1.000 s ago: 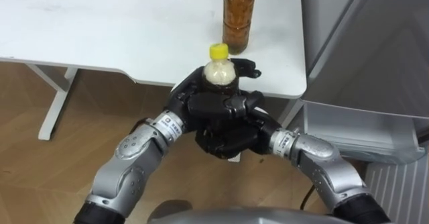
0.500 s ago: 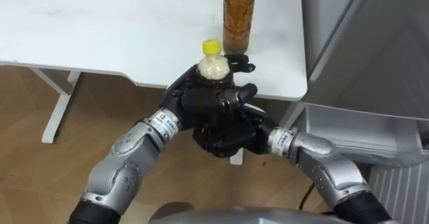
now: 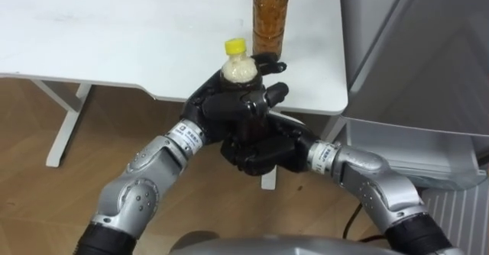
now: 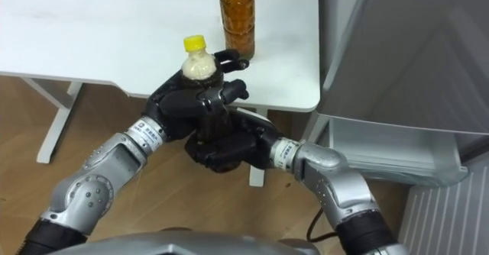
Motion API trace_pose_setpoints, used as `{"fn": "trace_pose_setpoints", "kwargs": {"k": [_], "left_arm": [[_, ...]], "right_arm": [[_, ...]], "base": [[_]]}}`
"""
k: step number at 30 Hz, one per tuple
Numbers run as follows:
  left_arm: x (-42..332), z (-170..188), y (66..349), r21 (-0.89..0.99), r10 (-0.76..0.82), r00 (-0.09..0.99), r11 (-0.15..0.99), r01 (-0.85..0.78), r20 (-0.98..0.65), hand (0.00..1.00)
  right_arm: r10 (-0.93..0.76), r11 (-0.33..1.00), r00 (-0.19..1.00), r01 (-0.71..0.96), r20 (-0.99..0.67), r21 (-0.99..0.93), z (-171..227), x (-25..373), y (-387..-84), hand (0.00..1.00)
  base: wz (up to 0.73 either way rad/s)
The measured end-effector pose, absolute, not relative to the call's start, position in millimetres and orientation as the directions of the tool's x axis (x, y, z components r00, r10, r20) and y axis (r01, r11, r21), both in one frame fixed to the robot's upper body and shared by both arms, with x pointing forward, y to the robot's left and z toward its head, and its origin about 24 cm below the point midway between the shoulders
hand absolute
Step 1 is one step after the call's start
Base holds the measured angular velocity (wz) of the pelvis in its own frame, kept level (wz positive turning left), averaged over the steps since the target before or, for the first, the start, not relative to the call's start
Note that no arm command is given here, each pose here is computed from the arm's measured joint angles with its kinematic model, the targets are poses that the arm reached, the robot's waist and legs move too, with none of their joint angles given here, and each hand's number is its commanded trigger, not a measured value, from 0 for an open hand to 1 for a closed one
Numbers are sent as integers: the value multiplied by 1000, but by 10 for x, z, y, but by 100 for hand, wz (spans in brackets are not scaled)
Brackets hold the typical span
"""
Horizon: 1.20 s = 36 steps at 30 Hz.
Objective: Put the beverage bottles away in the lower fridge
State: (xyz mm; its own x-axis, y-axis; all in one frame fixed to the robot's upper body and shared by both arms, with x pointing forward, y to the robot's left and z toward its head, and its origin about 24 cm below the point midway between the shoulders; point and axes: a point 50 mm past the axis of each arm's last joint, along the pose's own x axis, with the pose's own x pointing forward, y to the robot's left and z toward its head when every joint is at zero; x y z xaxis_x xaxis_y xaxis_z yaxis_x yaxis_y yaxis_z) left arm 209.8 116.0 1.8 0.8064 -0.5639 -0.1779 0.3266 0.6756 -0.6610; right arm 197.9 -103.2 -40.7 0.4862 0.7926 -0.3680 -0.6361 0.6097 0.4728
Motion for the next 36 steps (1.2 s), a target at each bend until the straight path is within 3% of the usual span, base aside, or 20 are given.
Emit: {"fn": "trace_pose_setpoints", "kwargs": {"k": [12,27,36], "left_arm": [[2099,46,1149,-653,-575,799,675,344,-174,0],[2092,258,1068,-347,-612,781,765,543,-127,0],[2121,457,1069,-142,-596,803,798,586,-31,0]], "right_arm": [[793,609,488,-634,-363,477,-380,1953,-1072,100],[785,611,564,-642,-255,463,-378,1819,-1200,100],[761,643,622,-686,-184,340,-275,1901,-1222,100]], "base": [[-4],[0],[1]]}}
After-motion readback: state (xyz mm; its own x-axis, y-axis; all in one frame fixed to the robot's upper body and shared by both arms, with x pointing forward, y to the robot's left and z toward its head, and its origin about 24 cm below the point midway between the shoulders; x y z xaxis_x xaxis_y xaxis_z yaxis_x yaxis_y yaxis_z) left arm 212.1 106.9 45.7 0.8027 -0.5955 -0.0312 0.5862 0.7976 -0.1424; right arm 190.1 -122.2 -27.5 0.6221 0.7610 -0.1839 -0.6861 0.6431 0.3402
